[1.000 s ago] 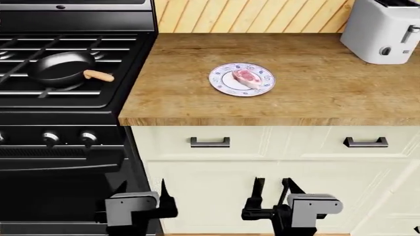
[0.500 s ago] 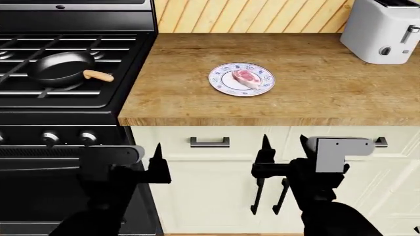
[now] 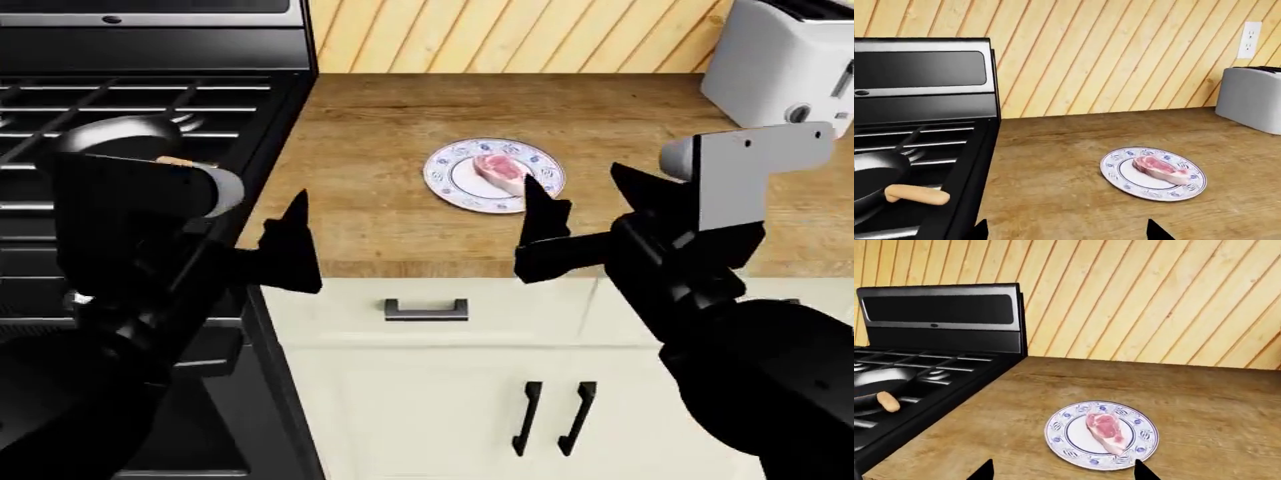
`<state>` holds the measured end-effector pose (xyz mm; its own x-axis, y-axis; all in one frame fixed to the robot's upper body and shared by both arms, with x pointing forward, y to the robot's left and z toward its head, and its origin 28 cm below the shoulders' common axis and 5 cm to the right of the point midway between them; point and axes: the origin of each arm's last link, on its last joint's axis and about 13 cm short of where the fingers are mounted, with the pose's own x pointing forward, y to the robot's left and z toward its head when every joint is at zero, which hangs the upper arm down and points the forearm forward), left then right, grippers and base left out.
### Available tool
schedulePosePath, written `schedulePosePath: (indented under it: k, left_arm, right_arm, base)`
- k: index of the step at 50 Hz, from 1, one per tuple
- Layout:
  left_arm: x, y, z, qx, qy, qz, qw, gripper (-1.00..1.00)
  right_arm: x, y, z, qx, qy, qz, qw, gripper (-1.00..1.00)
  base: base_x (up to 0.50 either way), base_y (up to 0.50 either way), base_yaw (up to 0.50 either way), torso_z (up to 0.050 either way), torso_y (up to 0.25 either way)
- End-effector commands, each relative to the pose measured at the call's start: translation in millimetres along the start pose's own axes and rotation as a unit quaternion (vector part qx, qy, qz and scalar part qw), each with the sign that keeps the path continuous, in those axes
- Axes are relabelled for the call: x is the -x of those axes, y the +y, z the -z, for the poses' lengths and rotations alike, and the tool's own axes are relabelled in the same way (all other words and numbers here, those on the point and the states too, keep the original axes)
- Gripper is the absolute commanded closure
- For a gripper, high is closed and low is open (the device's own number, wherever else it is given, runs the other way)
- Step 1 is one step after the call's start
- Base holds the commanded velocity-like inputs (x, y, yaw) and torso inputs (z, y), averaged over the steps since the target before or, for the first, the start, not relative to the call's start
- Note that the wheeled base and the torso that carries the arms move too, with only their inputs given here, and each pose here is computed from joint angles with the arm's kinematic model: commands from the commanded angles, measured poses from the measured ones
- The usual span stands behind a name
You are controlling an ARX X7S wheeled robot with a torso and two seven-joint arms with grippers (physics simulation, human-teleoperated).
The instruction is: Frozen meat rests on a plate on the counter. Retrieve the meat and place it in a pot on a burner. Then turn the burner on.
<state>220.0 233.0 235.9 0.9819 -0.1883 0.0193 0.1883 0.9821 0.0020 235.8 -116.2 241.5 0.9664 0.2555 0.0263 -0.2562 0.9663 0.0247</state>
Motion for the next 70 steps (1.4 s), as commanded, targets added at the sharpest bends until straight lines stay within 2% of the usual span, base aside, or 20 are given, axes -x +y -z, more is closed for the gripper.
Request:
schedulePosePath:
  k: [1,33,41,49,54,57,63,70]
  left_arm:
    - [12,-0.1,-21,-0.026,-0.019,0.005,0.999,-1.0]
    - [9,3.1,-20,-0.031,-0.032,0.004,0.999,-1.0]
    - [7,3.9,-19,-0.029,-0.032,0.004,0.999,-1.0]
    - [5,5.3,-17,-0.021,-0.034,0.003,0.999,-1.0]
    - [-1,5.9,-16,-0.01,-0.037,0.001,0.999,-1.0]
    - [-3,4.5,-16,-0.003,-0.039,0.003,0.999,-1.0]
    - [-9,1.7,-14,-0.001,-0.04,0.007,0.999,-1.0]
    - [-11,0.8,-11,-0.013,-0.06,0.024,0.998,-1.0]
  right_arm:
    - [4,0.2,-18,0.02,-0.011,-0.022,0.999,-1.0]
    - [-3,2.6,-17,0.028,-0.006,-0.027,0.999,-1.0]
    - [-15,-2.5,-19,0.031,0.021,-0.014,0.999,-1.0]
    - [-40,-15.8,-32,0.034,0.097,-0.028,0.994,-1.0]
    - [-49,-26.3,-39,0.024,0.173,-0.061,0.983,-1.0]
    - [-50,-31.0,-51,0.023,0.191,-0.067,0.979,-1.0]
    - [-46,-32.8,-65,0.063,0.234,-0.08,0.967,-1.0]
    - [-46,-32.2,-67,0.065,0.263,-0.089,0.958,-1.0]
  base:
    - [0.5,-0.02,0.0,0.0,0.0]
    - [0.5,-0.01,0.0,0.0,0.0]
    - [0.05,0.0,0.0,0.0,0.0]
    - [0.0,0.0,0.0,0.0,0.0]
    - [0.0,0.0,0.0,0.0,0.0]
    - [0.0,0.0,0.0,0.0,0.0]
    - [0.0,0.0,0.0,0.0,0.0]
    - [0.0,0.0,0.0,0.0,0.0]
